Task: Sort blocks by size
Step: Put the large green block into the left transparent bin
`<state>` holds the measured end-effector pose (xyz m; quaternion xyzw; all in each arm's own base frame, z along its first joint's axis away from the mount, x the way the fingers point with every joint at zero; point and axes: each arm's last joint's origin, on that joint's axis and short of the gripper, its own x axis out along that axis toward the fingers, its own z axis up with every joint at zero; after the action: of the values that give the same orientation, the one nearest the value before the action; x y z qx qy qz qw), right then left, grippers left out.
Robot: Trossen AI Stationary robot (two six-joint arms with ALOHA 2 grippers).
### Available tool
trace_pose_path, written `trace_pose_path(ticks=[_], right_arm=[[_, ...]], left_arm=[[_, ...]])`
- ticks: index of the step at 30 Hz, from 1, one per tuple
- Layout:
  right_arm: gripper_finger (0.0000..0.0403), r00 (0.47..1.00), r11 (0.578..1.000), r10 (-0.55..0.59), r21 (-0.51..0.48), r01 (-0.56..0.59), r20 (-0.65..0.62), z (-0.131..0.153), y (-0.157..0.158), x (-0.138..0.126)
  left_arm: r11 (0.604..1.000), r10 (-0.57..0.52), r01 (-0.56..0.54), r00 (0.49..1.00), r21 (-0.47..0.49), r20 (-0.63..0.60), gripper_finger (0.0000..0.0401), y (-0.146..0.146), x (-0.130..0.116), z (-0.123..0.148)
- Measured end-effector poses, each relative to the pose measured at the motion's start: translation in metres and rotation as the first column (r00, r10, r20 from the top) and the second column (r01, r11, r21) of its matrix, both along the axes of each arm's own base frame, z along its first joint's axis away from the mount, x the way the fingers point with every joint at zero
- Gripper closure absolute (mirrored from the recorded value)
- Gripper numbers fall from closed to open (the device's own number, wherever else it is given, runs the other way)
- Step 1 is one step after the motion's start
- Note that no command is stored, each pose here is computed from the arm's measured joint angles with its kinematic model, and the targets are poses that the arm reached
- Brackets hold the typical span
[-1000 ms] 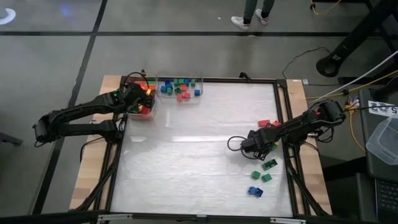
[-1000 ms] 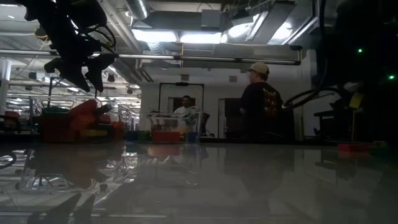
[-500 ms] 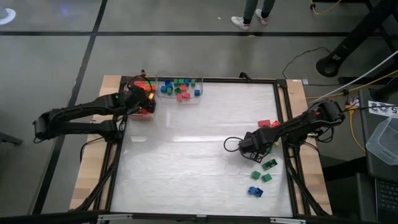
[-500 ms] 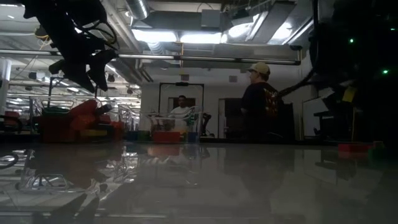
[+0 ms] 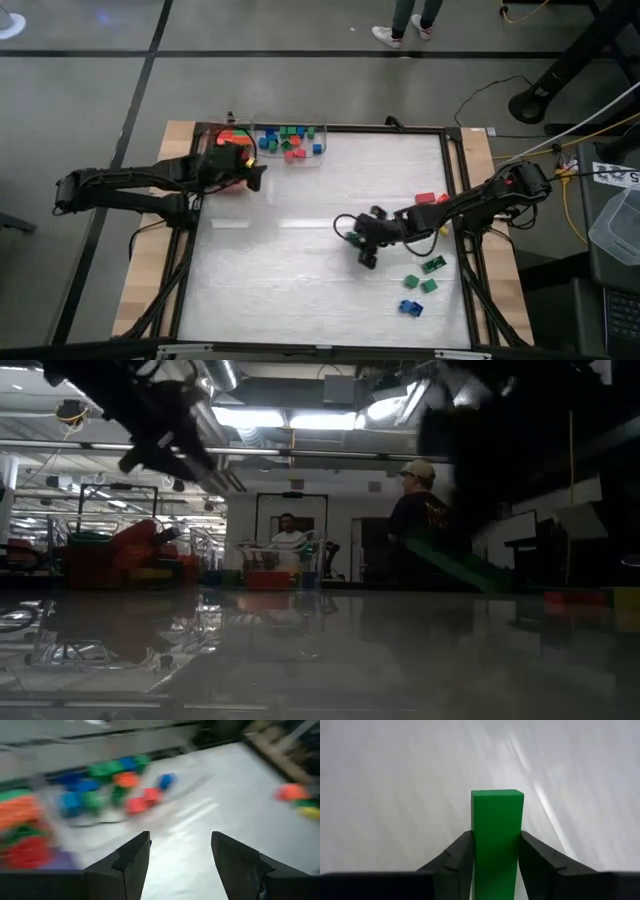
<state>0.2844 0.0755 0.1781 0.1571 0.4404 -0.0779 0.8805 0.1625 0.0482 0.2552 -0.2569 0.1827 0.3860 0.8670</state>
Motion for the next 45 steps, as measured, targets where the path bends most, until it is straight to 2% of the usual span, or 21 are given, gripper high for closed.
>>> trace_pose_path(ticks=[3, 7, 13, 16, 19, 24, 29, 35, 41, 45], right_arm=[[0.0282, 0.974, 0.998, 0.068, -0.023, -0.064, 0.217, 0.014, 0.004, 0.017], [0.0278, 0.929, 0.995, 0.088, -0.076, -0.064, 0.36, 0.023, 0.0, 0.028], [0.0278, 0.904, 0.992, 0.056, -0.126, -0.003, 0.423, 0.021, -0.018, 0.041], [0.0278, 0.9, 0.992, 0.022, -0.124, 0.035, 0.435, 0.017, -0.029, 0.047], [0.0277, 0.902, 0.989, 0.002, -0.132, 0.061, 0.431, 0.009, -0.039, 0.053], [0.0275, 0.918, 0.974, 0.024, -0.217, 0.068, 0.395, -0.008, -0.044, 0.059], [0.0275, 0.943, 0.954, 0.078, -0.3, 0.024, 0.322, -0.019, -0.042, 0.068], [0.0274, 0.953, 0.933, 0.133, -0.359, -0.029, 0.271, -0.019, -0.04, 0.087], [0.0274, 0.971, 0.926, 0.144, -0.372, -0.064, 0.191, -0.015, -0.038, 0.101], [0.0274, 0.966, 0.908, 0.169, -0.413, -0.076, 0.196, -0.009, -0.034, 0.11]], left_arm=[[0.992, -0.082, 0.093, 0.989, -0.084, 0.124, 0.0203, -0.01, 0.007, 0.005], [0.963, -0.165, 0.208, 0.958, -0.172, 0.236, 0.0203, -0.026, 0.015, 0.009], [0.917, -0.31, 0.359, 0.915, -0.172, 0.257, 0.0203, -0.055, 0.035, 0.003], [0.9, -0.337, 0.392, 0.903, -0.191, 0.267, 0.0203, -0.066, 0.047, -0.004], [0.891, -0.299, 0.377, 0.907, -0.254, 0.297, 0.0203, -0.071, 0.059, -0.012], [0.876, -0.19, 0.312, 0.924, -0.368, 0.332, 0.0203, -0.073, 0.081, -0.03], [0.851, -0.078, 0.233, 0.942, -0.47, 0.326, 0.0203, -0.07, 0.099, -0.052], [0.84, -0.017, 0.183, 0.95, -0.51, 0.312, 0.0203, -0.065, 0.114, -0.074], [0.826, -0.009, 0.187, 0.948, -0.531, 0.319, 0.0203, -0.061, 0.123, -0.083], [0.812, 0.015, 0.171, 0.95, -0.558, 0.313, 0.0203, -0.061, 0.123, -0.085]])
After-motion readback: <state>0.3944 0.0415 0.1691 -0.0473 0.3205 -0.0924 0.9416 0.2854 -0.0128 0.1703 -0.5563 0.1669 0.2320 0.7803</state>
